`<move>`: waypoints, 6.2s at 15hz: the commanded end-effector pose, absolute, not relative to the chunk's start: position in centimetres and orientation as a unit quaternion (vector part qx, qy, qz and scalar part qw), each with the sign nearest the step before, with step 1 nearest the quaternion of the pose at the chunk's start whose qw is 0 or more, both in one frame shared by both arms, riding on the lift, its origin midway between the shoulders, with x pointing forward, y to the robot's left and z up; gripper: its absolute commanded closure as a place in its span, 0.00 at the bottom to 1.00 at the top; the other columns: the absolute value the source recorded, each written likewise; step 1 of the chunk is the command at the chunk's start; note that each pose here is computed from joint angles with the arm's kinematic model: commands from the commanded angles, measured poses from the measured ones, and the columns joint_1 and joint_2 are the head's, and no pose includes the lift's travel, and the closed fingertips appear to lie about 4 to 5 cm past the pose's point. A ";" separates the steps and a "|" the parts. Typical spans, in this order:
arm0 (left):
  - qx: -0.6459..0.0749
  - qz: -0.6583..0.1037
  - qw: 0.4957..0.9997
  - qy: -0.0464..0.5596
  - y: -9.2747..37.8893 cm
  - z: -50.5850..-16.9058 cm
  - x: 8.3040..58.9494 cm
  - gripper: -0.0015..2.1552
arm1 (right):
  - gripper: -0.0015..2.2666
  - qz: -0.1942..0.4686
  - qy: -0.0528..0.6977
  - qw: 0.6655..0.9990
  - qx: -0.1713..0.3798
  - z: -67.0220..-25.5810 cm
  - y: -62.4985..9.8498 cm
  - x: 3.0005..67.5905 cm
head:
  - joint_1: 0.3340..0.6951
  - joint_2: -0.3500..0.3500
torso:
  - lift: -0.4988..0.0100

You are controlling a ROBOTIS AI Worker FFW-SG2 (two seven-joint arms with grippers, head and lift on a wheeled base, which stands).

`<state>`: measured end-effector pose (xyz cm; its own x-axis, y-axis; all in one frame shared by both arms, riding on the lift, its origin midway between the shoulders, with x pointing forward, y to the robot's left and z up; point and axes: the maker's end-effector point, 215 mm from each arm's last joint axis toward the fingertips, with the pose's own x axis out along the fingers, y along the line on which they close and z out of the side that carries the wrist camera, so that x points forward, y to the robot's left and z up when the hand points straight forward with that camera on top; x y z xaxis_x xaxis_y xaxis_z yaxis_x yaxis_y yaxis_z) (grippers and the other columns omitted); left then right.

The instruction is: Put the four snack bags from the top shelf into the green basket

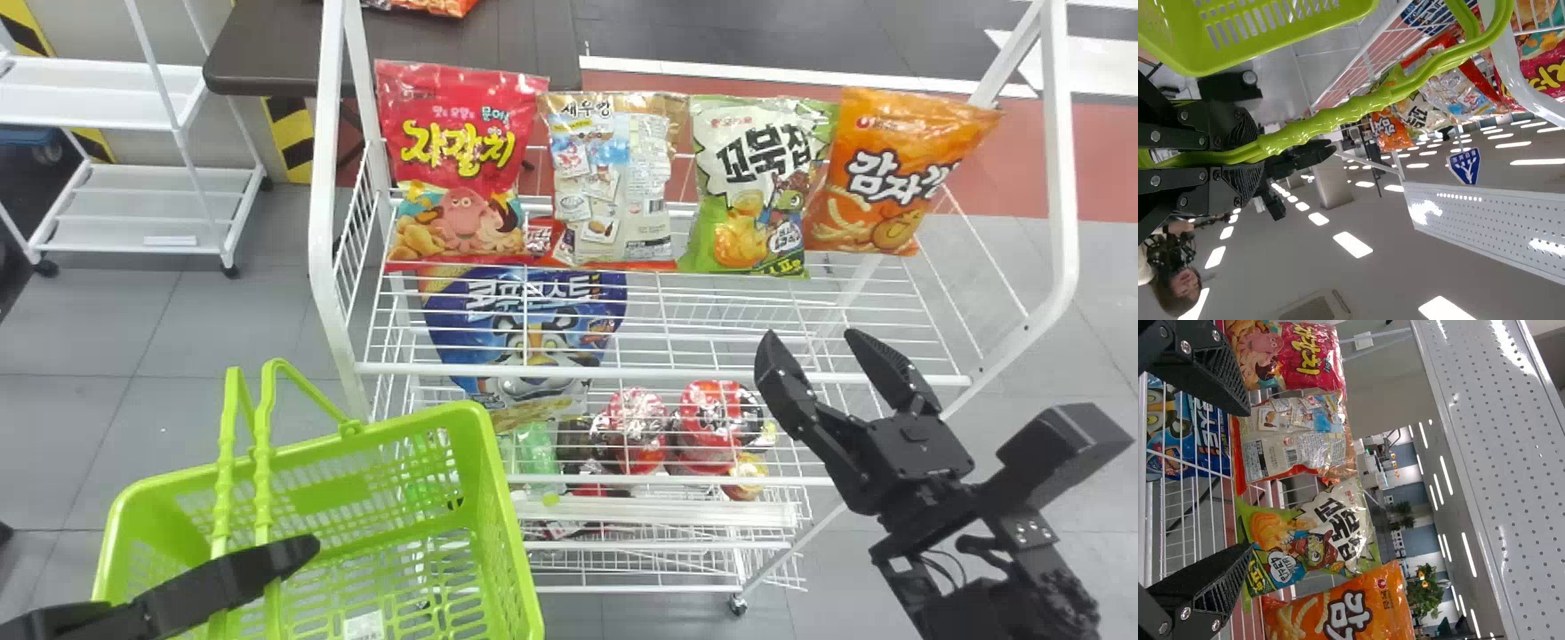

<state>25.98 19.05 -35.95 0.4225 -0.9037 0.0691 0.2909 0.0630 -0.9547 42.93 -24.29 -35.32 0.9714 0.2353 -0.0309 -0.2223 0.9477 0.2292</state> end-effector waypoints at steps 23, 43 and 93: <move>-0.525 -0.446 0.659 0.301 19.6 -37.2 26.4 1.00 | 0.04 0.263 0.056 0.963 0.017 -37.0 1.0 66.6 | 1.00 0.86 | 0.98; -0.522 -0.441 0.668 0.296 20.7 -37.3 26.9 1.00 | 0.99 0.297 0.081 0.950 0.054 -34.9 2.4 61.2 | 1.00 0.91 | 0.98; -0.524 -0.459 0.659 0.283 19.7 -36.6 28.6 1.00 | 0.02 0.216 0.192 0.954 0.086 -36.8 -16.3 60.4 | 1.00 0.57 | 0.98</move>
<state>28.71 19.71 -36.72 0.4208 -0.9015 0.1013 0.3077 0.0368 -0.9508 57.87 -16.40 -36.80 0.8167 0.4531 -0.3572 -0.3729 0.8870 0.2725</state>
